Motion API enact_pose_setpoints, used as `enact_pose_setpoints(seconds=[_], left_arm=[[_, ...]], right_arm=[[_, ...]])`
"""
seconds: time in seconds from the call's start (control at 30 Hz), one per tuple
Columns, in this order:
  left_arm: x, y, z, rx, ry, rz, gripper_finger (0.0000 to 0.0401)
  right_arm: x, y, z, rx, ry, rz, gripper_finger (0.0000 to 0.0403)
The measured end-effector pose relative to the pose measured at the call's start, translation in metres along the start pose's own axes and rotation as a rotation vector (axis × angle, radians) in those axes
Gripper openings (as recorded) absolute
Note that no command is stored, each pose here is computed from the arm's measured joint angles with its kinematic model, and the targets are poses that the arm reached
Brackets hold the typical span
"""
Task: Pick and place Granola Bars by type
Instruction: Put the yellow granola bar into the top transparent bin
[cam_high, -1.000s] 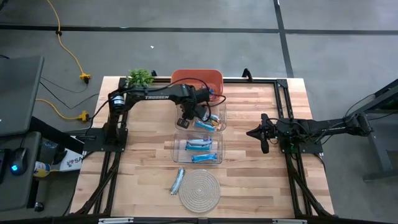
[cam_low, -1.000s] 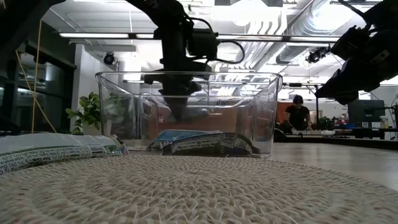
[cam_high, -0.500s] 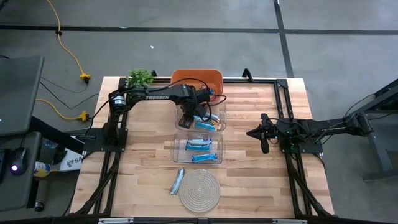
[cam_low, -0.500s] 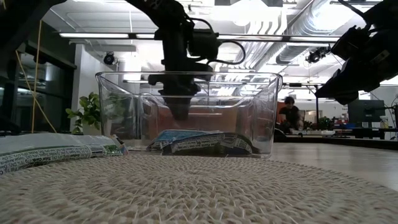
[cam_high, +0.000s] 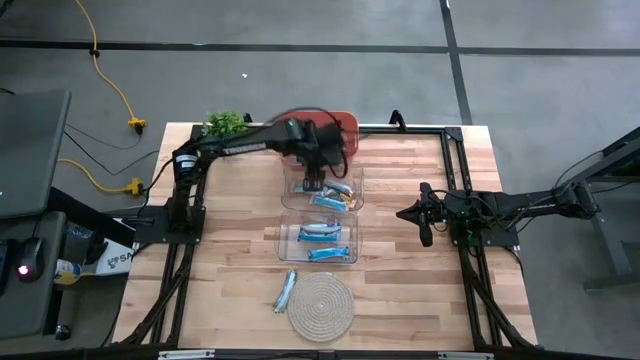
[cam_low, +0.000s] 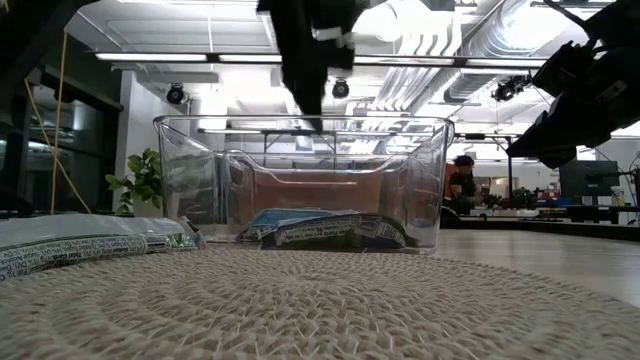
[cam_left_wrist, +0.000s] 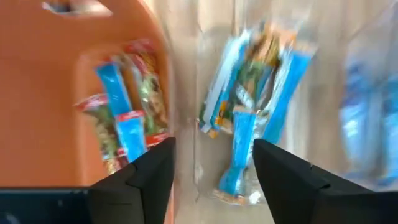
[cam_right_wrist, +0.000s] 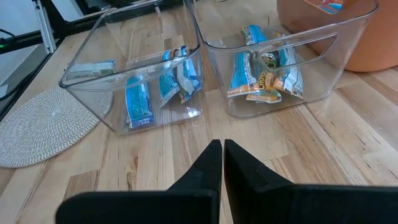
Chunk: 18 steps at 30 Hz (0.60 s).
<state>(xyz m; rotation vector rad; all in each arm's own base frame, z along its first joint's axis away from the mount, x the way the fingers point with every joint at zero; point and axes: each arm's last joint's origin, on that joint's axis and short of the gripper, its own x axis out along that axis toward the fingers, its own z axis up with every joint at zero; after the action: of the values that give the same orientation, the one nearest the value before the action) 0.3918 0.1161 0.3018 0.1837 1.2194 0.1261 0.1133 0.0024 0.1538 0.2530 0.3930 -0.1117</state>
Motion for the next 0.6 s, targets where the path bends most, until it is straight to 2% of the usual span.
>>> enact_pose_setpoints(seconds=[0.1,0.27,0.4,0.6], left_arm=[[-0.041,0.006,0.009,-0.090,-0.088,0.001,0.0195],[-0.116,0.011,0.002,-0.260,-0.171,-0.002,0.0177],[-0.176,0.007,-0.024,-0.417,-0.241,-0.006,0.0171],[-0.237,-0.020,-0.079,-0.629,-0.277,0.040,0.0170]], right_arm=[[0.000,0.000,0.000,0.000,0.000,0.000,0.0000],[0.000,0.000,0.000,0.000,0.000,0.000,0.0000],[0.000,0.000,0.000,0.000,0.000,0.000,0.0000],[0.000,0.000,0.000,0.000,0.000,0.000,0.0000]])
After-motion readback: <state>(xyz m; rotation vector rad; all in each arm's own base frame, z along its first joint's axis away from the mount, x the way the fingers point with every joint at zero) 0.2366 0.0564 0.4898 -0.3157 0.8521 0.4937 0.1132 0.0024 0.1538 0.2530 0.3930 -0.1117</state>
